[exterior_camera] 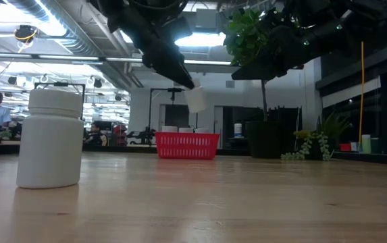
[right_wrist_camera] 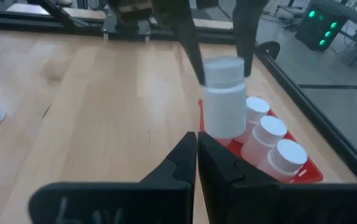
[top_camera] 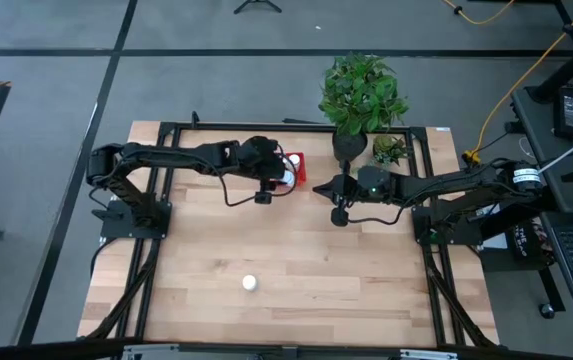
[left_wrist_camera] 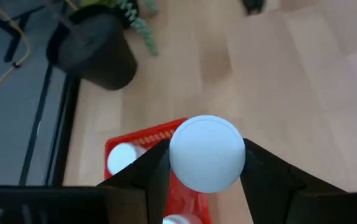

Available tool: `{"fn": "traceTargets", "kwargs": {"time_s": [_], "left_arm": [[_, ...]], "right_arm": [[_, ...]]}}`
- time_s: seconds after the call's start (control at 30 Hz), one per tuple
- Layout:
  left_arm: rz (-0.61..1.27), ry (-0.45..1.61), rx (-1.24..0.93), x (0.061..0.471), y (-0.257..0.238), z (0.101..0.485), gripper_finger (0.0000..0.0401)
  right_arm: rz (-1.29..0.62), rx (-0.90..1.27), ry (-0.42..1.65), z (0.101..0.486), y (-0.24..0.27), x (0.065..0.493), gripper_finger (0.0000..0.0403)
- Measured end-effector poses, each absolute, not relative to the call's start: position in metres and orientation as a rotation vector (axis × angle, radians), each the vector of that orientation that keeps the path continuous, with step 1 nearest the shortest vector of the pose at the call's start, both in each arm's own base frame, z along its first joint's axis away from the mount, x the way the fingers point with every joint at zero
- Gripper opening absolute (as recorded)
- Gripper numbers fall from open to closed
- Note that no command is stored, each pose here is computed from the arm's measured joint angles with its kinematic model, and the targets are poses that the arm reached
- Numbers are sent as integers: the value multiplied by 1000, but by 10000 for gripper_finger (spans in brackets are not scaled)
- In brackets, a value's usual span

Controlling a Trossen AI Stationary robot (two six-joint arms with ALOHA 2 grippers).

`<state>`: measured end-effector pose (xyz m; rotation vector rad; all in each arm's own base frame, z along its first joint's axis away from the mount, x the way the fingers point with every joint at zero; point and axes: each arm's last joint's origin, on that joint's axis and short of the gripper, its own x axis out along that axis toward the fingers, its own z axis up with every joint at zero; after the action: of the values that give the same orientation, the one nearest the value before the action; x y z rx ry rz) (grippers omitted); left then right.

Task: Pick and place pill bottles into a basket
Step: Put the white pill bottle into the red bin

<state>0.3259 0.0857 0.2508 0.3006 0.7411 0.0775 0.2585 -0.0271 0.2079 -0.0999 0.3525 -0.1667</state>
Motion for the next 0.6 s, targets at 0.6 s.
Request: {"fn": "traceTargets", "kwargs": {"time_s": [0.6], "left_arm": [[154, 905, 180, 337, 125, 248, 156]], "right_arm": [[-165, -176, 278, 216, -28, 261, 20]]}}
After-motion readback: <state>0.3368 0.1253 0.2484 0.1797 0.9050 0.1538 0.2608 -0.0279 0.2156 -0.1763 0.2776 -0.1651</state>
